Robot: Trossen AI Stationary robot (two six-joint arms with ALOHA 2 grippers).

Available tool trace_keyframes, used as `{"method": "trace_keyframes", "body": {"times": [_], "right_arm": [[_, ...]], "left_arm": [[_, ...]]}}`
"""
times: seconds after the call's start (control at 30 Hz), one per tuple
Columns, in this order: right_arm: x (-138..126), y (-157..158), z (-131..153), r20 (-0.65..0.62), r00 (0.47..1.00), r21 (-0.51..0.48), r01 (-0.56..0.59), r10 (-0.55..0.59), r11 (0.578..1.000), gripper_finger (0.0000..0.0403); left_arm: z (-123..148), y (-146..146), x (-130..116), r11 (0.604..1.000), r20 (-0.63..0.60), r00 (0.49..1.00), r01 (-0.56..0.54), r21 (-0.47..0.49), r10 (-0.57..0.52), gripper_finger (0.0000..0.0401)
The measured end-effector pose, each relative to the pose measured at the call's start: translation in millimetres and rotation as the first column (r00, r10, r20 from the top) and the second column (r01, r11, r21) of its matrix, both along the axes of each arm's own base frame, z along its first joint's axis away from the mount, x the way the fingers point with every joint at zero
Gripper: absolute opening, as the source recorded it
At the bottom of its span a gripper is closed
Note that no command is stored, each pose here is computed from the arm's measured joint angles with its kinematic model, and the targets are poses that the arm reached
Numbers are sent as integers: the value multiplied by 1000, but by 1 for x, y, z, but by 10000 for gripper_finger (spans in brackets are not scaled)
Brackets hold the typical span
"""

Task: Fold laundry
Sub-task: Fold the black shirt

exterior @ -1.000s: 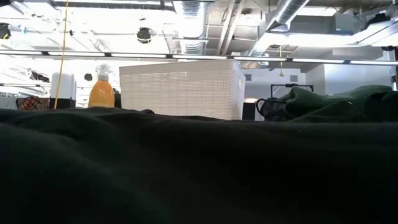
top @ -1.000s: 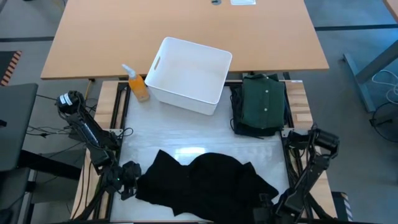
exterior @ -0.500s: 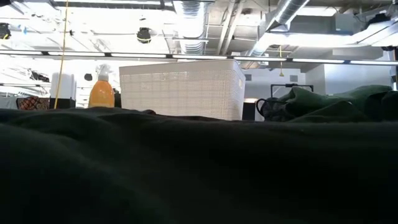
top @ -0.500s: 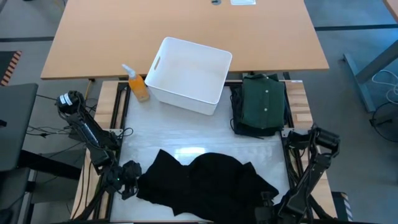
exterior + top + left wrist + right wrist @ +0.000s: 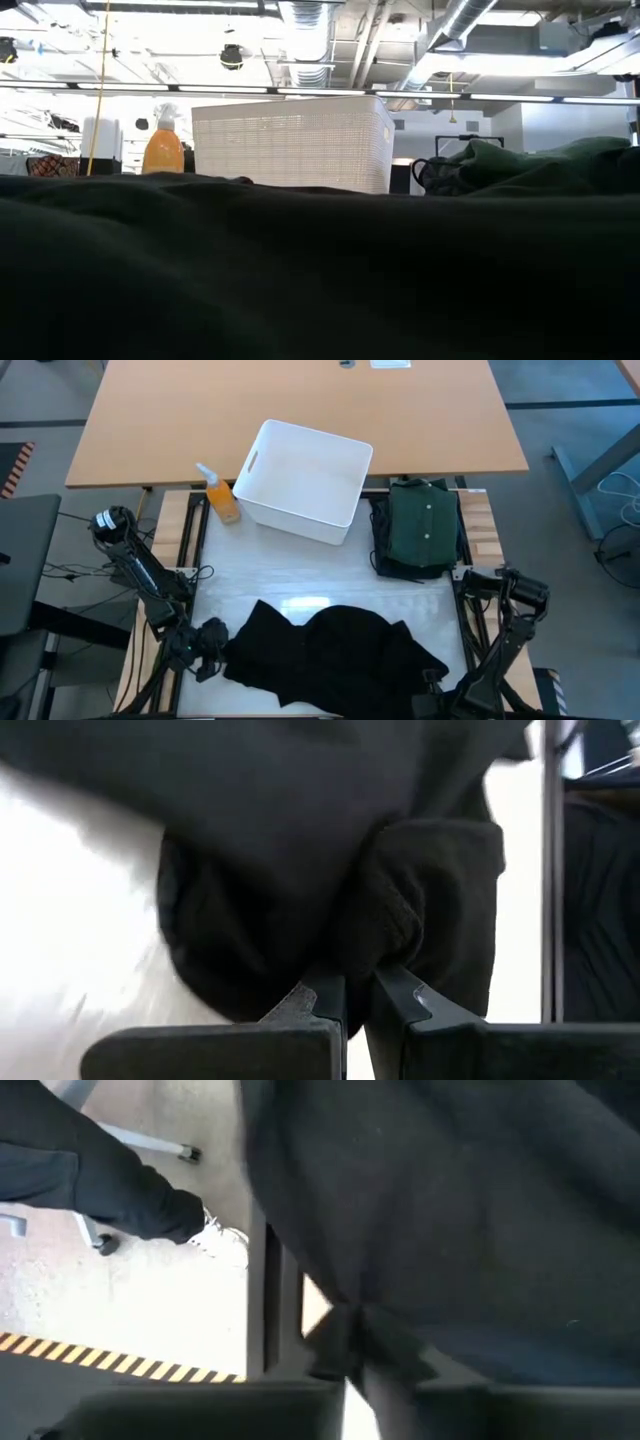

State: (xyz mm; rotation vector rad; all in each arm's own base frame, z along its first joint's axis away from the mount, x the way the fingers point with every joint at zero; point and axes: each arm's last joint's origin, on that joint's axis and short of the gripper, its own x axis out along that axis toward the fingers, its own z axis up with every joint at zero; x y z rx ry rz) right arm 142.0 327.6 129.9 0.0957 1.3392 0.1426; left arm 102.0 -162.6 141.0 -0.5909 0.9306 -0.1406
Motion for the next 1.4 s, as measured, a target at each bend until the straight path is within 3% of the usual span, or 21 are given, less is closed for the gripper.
{"method": "trace_keyframes", "body": {"times": [0.07,0.17,0.27,0.37,0.47,0.57,0.63,0.73,0.87,0.93,1.07,1.2,1.3,1.4], "right_arm": [[-2,-1,7,1,1000,6,-2,2,1000,17],[-4,-9,22,-21,1000,15,-2,2,1000,19],[-2,-25,51,-21,1000,37,12,-11,999,14],[4,-45,101,45,997,83,57,-61,995,8],[5,-74,146,158,980,72,112,-123,991,8],[5,-101,204,365,914,142,132,-176,981,8],[3,-120,232,502,850,112,120,-160,986,8],[3,-146,272,672,733,39,105,-104,994,8],[1,-184,313,808,589,-113,185,-18,976,8],[3,-201,326,830,557,-190,233,29,954,8],[7,-236,346,832,545,-323,321,105,890,8],[7,-272,372,857,502,-371,446,116,814,8],[3,-285,396,896,417,-347,443,153,827,8],[-4,-286,415,925,328,-316,390,190,865,8]], "left_arm": [[3,-2,2,1000,62,998,13,12,-14,0],[12,-7,6,999,184,982,49,6,-49,0],[34,-12,10,994,375,922,112,-11,-100,0],[72,-13,12,985,563,810,165,47,-163,0],[121,-7,9,973,723,651,160,168,-232,0],[170,7,3,955,829,483,56,290,-281,0],[199,20,-2,938,866,410,-66,341,-286,0],[231,40,-10,888,886,386,-265,375,-259,0],[256,69,-19,794,888,437,-483,368,-146,0],[263,82,-24,763,889,444,-536,361,-108,0],[282,110,-38,724,903,424,-602,337,-68,0],[313,149,-62,716,929,370,-646,266,-11,0],[334,176,-79,735,946,321,-652,188,43,0],[342,184,-86,796,957,289,-575,187,-16,0]]}}
